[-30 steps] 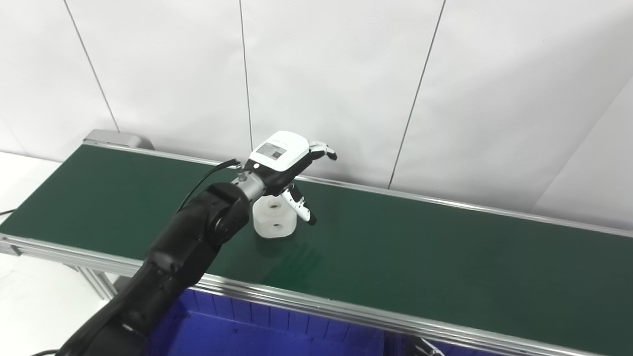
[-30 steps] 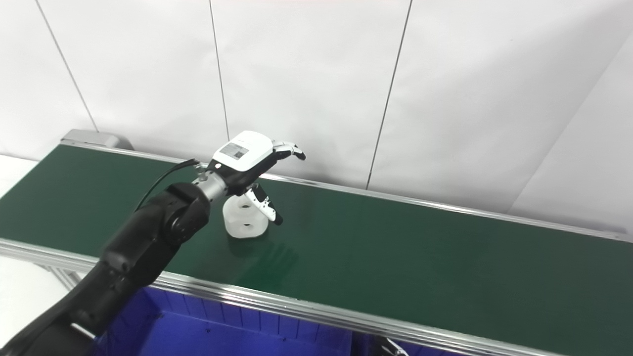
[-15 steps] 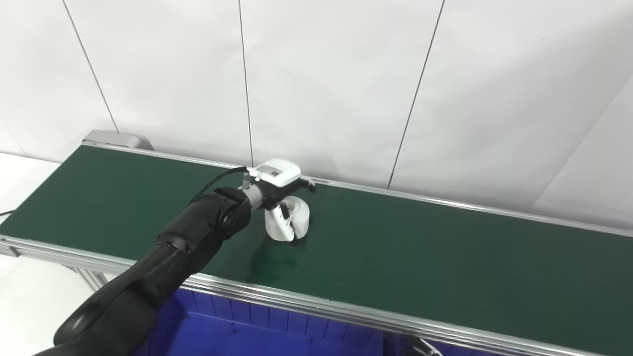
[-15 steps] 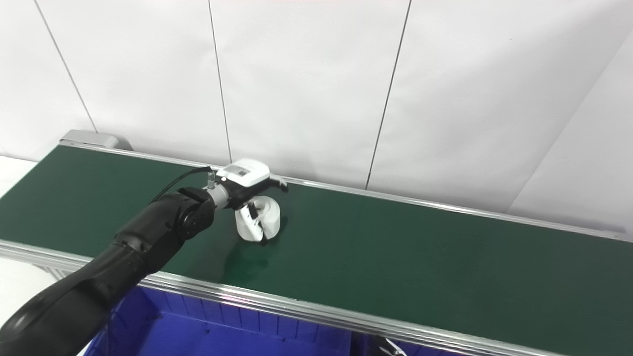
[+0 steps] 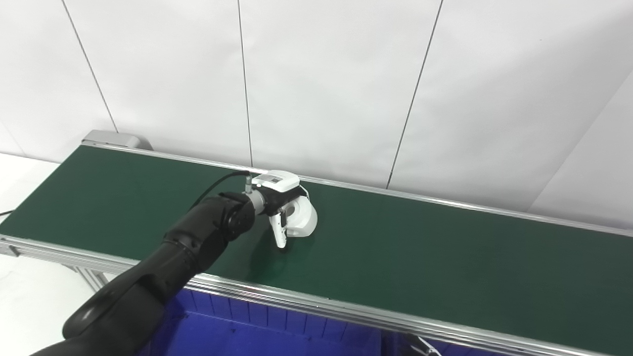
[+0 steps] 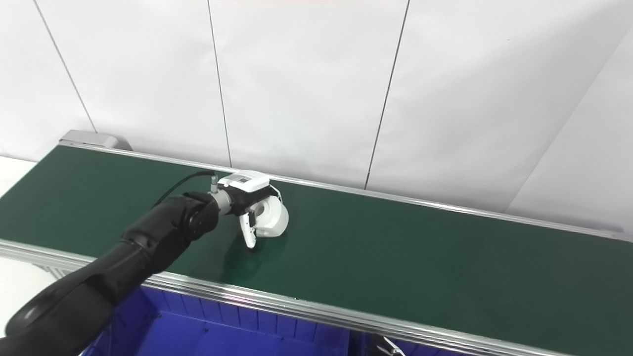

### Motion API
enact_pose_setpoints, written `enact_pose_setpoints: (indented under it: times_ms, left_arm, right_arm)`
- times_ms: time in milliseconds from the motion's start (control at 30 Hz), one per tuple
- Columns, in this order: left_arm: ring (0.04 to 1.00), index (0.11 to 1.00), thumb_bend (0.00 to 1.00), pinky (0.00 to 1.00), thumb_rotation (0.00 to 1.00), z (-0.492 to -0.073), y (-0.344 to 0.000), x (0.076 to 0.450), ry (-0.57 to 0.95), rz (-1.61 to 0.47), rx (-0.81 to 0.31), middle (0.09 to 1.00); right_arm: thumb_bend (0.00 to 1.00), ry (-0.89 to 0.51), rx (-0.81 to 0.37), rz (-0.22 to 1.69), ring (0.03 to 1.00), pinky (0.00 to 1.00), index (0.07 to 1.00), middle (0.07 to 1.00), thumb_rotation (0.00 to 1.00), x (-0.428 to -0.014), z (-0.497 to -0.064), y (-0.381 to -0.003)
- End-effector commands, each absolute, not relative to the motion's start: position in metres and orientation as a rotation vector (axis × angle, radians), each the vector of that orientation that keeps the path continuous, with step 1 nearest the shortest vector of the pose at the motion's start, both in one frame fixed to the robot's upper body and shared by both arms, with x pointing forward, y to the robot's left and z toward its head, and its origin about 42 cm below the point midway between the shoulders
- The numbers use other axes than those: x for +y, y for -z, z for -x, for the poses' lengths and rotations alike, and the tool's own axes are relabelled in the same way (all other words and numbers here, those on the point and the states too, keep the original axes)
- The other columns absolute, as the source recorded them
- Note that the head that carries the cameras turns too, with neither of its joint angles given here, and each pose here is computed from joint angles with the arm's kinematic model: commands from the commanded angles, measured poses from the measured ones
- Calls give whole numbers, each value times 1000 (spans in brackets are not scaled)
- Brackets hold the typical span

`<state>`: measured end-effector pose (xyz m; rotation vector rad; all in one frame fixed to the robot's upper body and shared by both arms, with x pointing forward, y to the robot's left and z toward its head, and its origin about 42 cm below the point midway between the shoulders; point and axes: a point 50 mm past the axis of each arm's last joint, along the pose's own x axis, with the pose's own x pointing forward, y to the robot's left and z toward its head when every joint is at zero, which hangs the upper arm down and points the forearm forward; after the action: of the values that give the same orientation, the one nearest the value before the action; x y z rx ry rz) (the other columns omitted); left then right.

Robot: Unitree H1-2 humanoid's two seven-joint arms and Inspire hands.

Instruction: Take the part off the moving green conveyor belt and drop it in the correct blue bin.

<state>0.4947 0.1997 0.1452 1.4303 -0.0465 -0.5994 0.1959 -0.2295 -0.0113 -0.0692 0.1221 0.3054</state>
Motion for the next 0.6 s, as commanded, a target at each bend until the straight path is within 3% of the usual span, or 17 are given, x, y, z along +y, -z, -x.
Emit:
enact_pose_setpoints:
  times_ms: [0, 133, 567]
  left_arm:
    - [432, 489, 522, 355, 0, -499, -152, 200, 559, -1416, -99, 496]
    - [488, 473, 516, 410, 0, -500, -154, 199, 533, -1405, -130, 530]
    - [496, 474, 518, 427, 0, -495, -165, 202, 514, -1363, -196, 525]
  right_arm:
    - [821, -349, 23, 71, 800, 742, 860, 802, 1000, -219, -201, -2]
    - [823, -350, 23, 68, 799, 742, 860, 803, 1000, -220, -201, -2]
    - [838, -363, 22, 77, 804, 749, 864, 805, 1000, -219, -201, -2]
